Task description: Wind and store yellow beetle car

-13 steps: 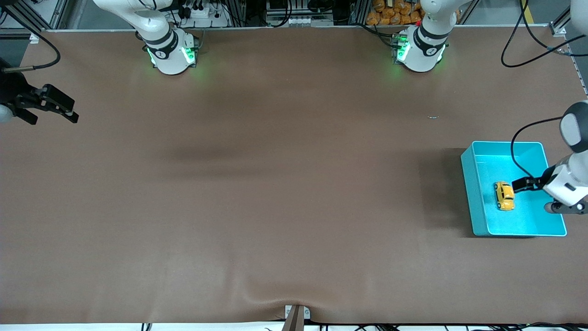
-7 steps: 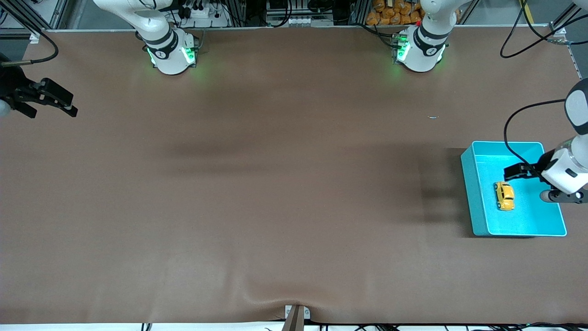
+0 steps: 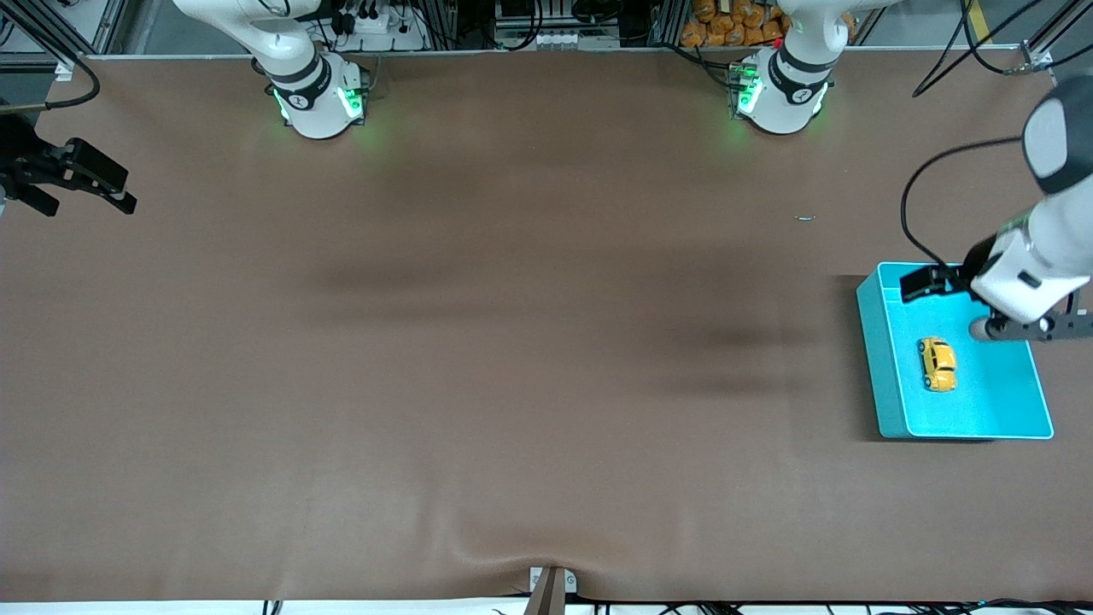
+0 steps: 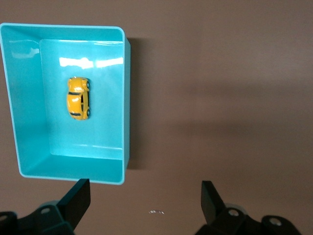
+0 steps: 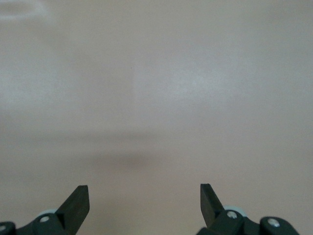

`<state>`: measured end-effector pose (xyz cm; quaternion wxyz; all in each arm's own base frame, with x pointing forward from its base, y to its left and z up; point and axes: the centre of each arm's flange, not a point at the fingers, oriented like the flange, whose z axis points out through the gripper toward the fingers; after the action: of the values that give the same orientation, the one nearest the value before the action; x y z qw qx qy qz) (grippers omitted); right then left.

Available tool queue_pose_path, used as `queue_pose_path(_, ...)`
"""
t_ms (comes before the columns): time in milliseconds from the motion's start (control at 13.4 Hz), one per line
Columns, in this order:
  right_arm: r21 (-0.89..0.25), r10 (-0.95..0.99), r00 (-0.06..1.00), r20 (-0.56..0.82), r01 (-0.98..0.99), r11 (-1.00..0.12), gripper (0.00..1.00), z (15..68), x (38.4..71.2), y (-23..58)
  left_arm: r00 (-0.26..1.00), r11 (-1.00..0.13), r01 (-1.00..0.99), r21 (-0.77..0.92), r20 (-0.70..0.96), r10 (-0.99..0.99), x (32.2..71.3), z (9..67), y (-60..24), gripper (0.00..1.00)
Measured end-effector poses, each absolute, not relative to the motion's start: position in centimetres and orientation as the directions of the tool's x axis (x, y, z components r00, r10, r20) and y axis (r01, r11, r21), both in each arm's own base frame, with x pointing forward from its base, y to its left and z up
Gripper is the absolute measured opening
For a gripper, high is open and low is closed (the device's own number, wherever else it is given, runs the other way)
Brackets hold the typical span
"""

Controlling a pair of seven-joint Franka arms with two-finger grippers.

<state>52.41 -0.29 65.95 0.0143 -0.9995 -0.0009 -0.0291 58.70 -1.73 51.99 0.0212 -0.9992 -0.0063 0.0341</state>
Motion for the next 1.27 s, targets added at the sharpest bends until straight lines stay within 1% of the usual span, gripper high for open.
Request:
queue_pose_path(224,-0.028,0.002,0.998,0.06,0.003,-1.0,1.0,66.0,52.4,-0.3,0.998,-0.999,-0.003,-0.033,-0.07,-0.001,56.0,55.8,-5.6,1.0)
queue_pose_path(447,-0.028,0.002,0.998,0.059,0.003,-1.0,1.0,66.0,52.5,-0.3,0.997,-1.0,-0.003,-0.016,-0.08,-0.002,53.7,58.4,-6.4,1.0)
queue_pose_path(969,-0.028,0.002,0.998,0.059,0.003,-1.0,1.0,66.0,52.5,-0.3,1.0,-1.0,0.004,-0.002,-0.031,0.004,52.6,62.7,-6.9,1.0)
queue_pose_path(1267,-0.028,0.002,0.998,0.059,0.003,-1.0,1.0,66.0,52.5,-0.3,1.0,-1.0,0.006,0.001,-0.022,0.006,52.5,63.4,-7.1,1.0)
